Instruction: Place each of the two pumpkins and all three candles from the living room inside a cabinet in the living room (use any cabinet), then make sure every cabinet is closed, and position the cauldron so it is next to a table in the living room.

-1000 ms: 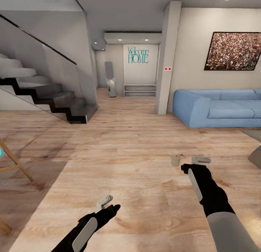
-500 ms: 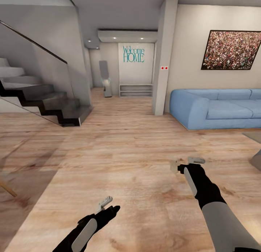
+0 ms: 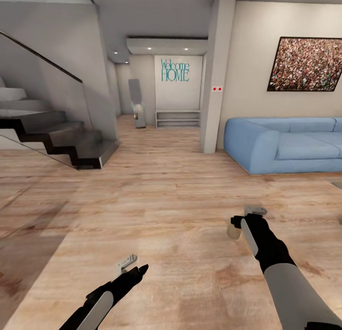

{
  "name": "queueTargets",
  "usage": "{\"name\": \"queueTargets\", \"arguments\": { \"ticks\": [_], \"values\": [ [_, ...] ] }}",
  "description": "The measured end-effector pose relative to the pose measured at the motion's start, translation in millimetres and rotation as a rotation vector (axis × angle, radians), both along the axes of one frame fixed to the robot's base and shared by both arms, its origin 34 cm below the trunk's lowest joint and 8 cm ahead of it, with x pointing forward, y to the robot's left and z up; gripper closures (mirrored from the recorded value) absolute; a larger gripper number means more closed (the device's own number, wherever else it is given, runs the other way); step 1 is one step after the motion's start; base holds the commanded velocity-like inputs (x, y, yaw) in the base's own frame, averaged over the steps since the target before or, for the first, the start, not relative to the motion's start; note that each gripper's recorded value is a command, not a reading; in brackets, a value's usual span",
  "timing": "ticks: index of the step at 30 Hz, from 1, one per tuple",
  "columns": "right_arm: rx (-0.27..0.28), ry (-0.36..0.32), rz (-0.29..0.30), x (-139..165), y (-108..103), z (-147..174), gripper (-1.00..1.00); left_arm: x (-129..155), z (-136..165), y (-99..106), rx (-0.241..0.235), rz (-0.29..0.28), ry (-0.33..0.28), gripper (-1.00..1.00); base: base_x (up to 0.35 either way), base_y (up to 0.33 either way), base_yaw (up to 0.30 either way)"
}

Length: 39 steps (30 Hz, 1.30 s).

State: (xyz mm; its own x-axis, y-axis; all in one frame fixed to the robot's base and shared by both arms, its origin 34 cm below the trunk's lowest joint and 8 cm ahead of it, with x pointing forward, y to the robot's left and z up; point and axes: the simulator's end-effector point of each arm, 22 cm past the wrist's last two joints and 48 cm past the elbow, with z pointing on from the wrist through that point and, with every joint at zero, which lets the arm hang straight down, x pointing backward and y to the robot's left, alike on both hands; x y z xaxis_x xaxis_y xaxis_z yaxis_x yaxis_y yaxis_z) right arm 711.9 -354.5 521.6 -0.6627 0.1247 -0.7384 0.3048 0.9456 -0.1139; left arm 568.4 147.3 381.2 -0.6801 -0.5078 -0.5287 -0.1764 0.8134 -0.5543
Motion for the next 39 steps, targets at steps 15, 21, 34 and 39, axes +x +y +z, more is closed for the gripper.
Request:
{"name": "queueTargets", "arguments": {
  "ticks": [15,21,34,39],
  "values": [
    [0.101,0.037,0.109,-2,11,-25,-1.0,-2,-3,4,0.008,0.002,0.007,-1.0,0.339,-0.079,0.0],
    [0.109,0.134,0.106,-21,13,-64,-1.0,-2,-5,6,0.019,0.012,0.017,-1.0,0.339,-0.15,0.0],
    [0.126,0.178,0.102,-33,11,-86,-1.0,-3,-7,9,0.025,0.016,0.022,-1.0,0.316,-0.196,0.0],
    [0.142,0.207,0.088,-44,9,-108,-1.0,-3,-7,9,0.026,0.016,0.022,-1.0,0.31,-0.211,0.0]
  ]
}}
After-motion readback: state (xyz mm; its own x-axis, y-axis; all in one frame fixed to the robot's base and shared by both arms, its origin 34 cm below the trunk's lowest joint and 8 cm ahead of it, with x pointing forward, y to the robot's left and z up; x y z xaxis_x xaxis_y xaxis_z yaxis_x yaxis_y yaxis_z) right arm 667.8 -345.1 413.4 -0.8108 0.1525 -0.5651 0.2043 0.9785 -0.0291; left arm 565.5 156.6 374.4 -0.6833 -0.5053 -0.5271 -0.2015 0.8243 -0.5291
